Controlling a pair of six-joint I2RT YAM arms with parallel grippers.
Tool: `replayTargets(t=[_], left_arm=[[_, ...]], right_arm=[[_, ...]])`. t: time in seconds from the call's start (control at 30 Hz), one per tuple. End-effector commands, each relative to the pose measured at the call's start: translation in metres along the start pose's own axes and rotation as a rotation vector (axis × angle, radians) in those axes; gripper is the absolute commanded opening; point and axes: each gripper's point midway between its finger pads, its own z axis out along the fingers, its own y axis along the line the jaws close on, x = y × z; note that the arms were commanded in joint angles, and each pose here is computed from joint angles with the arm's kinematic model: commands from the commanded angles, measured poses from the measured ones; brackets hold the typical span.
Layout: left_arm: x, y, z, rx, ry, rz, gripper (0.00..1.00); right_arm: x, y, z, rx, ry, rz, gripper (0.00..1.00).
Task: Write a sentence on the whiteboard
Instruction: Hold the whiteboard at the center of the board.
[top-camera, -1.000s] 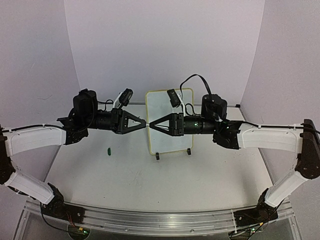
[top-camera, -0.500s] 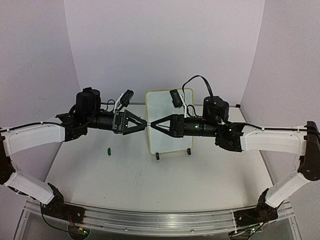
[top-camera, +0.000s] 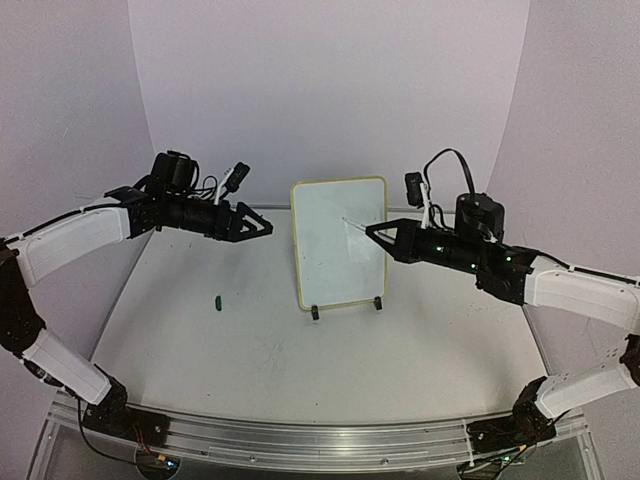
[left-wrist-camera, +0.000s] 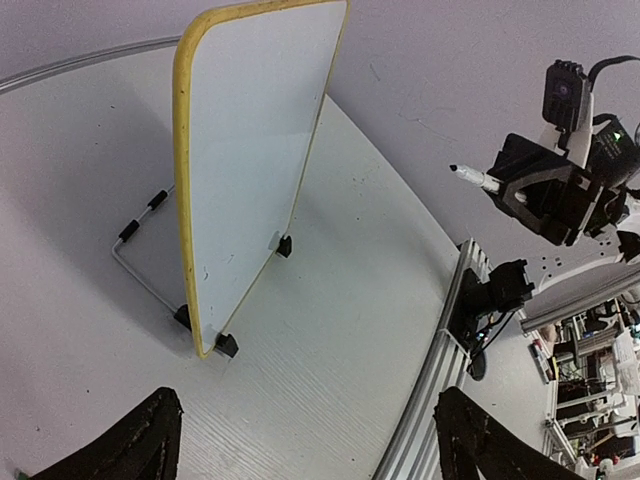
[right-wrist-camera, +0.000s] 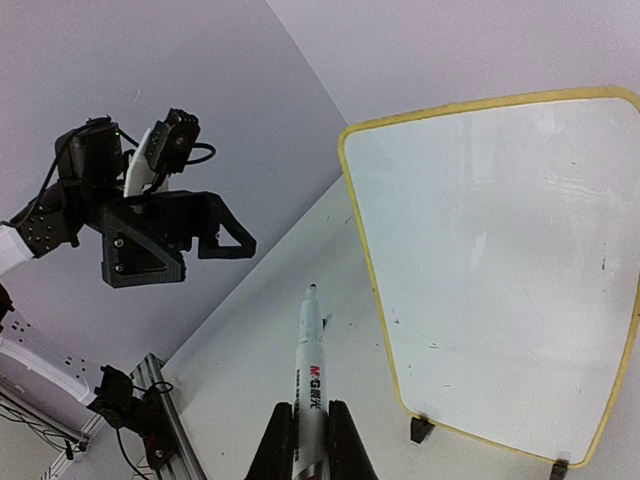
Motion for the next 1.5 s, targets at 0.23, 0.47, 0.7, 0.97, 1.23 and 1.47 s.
replayTargets(t=[0.23, 0.47, 0.7, 0.97, 1.23, 1.47], left_arm=[[-0.045, 0.041, 0.027, -0.025, -0.081, 0.225, 0.88], [-0.052, 0.061, 0.042, 0.054, -0.104, 0.187, 0.88], [-0.058, 0.071, 0.055, 0.069, -0.094, 0.199, 0.88], [-0.058, 0.081, 0.069, 0.085, -0.047, 0.219, 0.88], [-0.057, 0.083, 0.075, 0.111, -0.039, 0.230, 0.86], [-0.060, 0.077, 0.079, 0.157, -0.035, 0.211, 0.70]], right_arm=[[0.013, -0.015, -0.011, -0.096, 0.045, -0.011, 0.00], [0.016, -0.018, -0.028, -0.051, 0.025, -0.009, 0.00], [0.017, -0.025, -0.025, -0.004, 0.065, -0.004, 0.00], [0.013, -0.018, -0.015, -0.042, 0.054, 0.003, 0.00], [0.001, -0.005, -0.007, -0.111, 0.024, -0.025, 0.00], [0.000, -0.002, 0.003, -0.148, 0.029, -0.024, 0.00]])
